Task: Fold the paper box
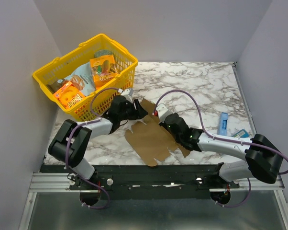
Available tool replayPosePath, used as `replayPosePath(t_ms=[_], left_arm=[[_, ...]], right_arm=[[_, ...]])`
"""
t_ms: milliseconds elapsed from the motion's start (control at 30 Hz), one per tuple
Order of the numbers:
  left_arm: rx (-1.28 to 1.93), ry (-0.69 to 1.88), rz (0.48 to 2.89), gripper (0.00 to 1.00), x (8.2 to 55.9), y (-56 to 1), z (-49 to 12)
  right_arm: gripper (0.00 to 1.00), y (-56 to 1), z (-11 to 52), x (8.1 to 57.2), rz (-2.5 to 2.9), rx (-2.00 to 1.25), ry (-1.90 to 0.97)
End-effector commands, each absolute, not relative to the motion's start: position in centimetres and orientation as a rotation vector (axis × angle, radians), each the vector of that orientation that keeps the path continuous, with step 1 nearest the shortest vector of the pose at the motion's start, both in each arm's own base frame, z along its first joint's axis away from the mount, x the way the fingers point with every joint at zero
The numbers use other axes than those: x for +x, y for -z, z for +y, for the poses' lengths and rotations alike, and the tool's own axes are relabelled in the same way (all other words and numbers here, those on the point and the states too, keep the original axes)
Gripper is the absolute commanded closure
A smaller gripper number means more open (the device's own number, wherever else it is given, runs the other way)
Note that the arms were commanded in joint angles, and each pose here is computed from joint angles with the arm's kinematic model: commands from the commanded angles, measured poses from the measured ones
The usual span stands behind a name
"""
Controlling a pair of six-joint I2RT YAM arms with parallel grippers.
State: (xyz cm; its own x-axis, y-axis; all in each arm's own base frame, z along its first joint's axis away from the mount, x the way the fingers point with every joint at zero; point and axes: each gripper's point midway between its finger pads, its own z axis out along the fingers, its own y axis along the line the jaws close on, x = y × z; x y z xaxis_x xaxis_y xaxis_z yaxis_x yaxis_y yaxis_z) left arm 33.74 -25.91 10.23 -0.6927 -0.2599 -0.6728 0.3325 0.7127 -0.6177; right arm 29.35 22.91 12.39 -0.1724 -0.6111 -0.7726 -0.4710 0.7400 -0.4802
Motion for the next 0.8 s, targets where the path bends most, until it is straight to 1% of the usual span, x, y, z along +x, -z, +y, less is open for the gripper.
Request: replayPosePath(t_ms=[0, 267, 433, 533, 767], left_arm=[[0.080, 1.028, 2.043, 0.43, 36.2, -12.3, -27.3], [0.068, 1.027, 2.060, 0.47, 38.8, -10.6, -28.6], [0.060, 0.999, 2.123, 0.49, 39.5, -8.2, -28.8], [0.060, 0.991, 2.126, 0.49, 39.8, -7.7, -28.9], [0.078, 0.984, 2.103, 0.49, 41.1, -8.4, -29.4]], right_arm=[[0.99, -14.1, 23.4, 29.7, 1.788, -0.792, 0.135], [0.99, -14.2, 23.6, 29.4, 1.777, -0.802, 0.100], [0.99, -14.6, 23.6, 29.2, 1.761, -0.805, 0.082], [0.99, -14.6, 23.9, 29.0, 1.754, -0.818, 0.061], [0.99, -14.2, 24.2, 28.8, 1.757, -0.851, 0.045]])
